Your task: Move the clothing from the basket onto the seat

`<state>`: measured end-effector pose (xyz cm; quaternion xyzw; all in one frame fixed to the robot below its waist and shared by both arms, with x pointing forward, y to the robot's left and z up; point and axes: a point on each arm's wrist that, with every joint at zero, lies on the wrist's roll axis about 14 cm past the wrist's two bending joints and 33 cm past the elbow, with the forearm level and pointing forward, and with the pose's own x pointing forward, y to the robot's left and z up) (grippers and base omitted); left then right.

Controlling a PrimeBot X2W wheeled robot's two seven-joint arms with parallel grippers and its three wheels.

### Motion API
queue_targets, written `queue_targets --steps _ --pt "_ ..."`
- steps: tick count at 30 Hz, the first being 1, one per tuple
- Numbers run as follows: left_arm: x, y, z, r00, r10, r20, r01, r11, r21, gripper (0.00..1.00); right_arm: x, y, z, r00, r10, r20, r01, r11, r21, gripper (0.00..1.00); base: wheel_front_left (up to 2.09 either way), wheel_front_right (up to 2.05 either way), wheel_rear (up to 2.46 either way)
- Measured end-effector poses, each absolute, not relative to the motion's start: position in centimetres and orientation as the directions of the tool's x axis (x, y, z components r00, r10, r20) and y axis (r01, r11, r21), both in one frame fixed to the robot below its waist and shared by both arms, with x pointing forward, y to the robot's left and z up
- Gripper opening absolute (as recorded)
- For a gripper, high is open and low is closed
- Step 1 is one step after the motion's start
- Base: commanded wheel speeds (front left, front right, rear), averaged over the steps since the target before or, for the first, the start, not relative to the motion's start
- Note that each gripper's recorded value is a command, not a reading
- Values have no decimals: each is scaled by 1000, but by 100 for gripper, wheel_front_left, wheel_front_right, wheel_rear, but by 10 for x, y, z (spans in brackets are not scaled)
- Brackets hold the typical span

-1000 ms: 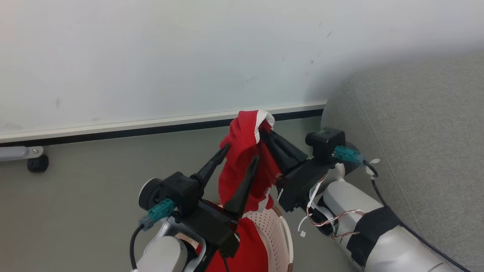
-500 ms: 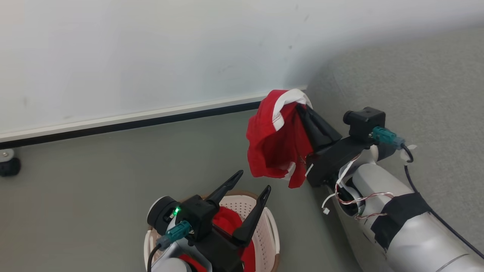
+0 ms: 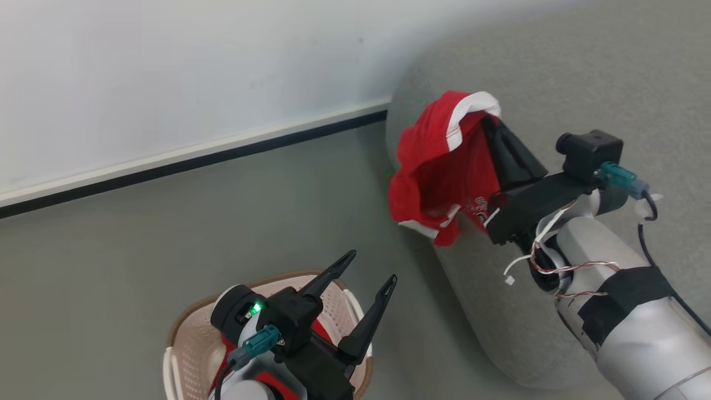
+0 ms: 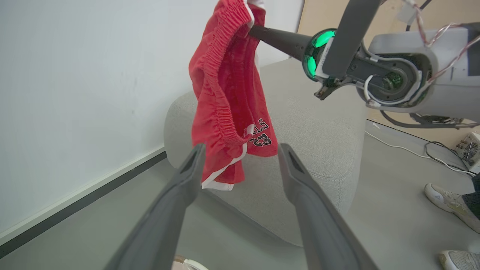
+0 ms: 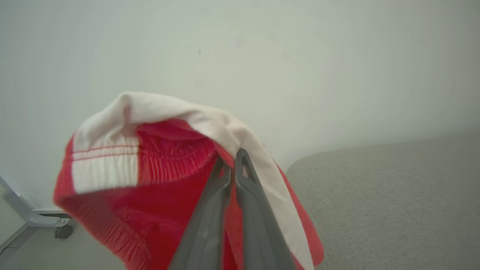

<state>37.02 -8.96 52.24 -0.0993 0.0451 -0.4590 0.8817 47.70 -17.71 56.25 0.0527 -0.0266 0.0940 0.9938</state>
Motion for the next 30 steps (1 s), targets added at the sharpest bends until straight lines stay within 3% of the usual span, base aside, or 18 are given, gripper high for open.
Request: queue_targets --steps 17,30 --pt "379 -137 512 425 -905 16 879 409 -245 100 489 -327 614 976 -152 158 153 988 2 0 0 0 0" --pt "399 -143 492 394 -919 9 880 374 -293 100 503 -411 627 926 -333 180 347 937 -49 0 0 0 0"
